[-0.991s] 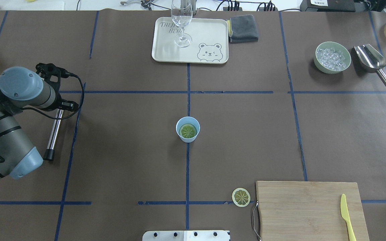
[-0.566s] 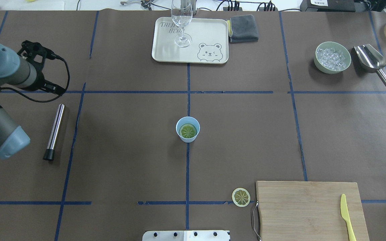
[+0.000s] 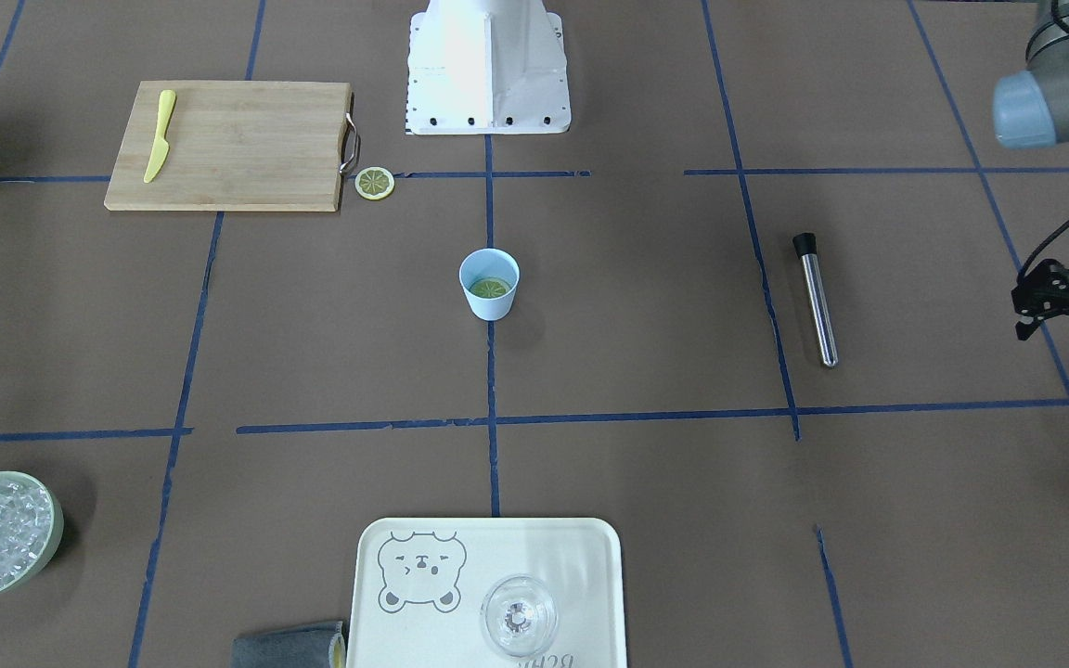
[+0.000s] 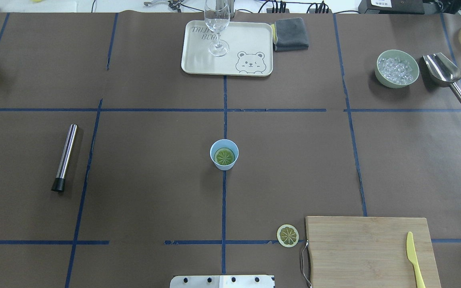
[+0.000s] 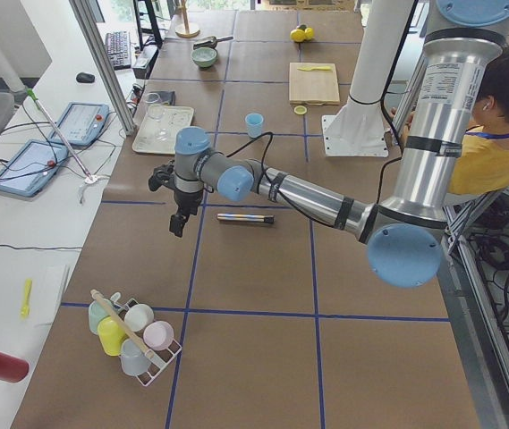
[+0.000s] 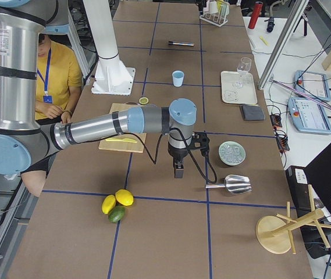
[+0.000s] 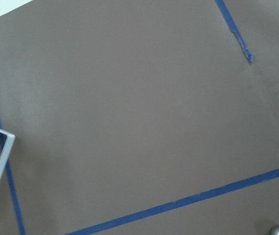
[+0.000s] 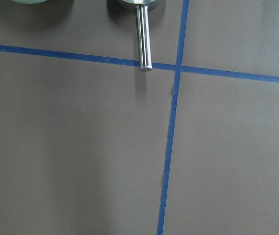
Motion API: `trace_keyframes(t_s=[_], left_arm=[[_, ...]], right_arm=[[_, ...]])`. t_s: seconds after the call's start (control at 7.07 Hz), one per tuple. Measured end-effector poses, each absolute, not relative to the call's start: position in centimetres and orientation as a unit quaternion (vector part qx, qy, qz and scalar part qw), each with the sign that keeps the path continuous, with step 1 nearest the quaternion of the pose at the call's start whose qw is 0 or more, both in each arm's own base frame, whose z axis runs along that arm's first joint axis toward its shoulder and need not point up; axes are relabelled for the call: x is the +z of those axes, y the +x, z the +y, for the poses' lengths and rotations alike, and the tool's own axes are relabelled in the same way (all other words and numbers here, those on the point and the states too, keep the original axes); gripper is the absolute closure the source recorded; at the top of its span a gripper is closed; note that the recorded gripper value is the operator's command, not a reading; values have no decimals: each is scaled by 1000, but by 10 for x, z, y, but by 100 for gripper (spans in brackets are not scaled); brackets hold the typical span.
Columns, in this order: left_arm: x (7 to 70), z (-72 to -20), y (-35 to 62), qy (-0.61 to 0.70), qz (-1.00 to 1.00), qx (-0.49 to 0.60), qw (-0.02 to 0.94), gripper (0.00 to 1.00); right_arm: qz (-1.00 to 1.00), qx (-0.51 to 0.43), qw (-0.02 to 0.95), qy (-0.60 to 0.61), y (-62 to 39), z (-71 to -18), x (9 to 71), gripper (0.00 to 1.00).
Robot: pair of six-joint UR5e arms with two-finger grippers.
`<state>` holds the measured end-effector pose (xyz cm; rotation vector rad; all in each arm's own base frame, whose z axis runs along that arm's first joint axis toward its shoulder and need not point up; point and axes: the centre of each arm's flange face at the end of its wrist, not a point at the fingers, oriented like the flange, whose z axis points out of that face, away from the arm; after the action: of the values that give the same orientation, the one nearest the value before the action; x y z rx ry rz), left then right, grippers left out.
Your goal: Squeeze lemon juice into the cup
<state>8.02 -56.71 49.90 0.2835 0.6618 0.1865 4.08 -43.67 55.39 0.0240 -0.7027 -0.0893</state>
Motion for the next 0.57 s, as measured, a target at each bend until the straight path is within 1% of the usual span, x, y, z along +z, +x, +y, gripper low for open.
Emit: trace_keyframes(t_s=[0.28, 0.57], left_arm=[[526, -558, 15, 107, 318, 81, 939, 0], [566, -525, -36, 93, 325, 93, 936, 0]], right_arm=[[-344, -43, 938, 10, 41, -435, 555, 0], [-344, -43, 938, 10, 41, -435, 556, 0]])
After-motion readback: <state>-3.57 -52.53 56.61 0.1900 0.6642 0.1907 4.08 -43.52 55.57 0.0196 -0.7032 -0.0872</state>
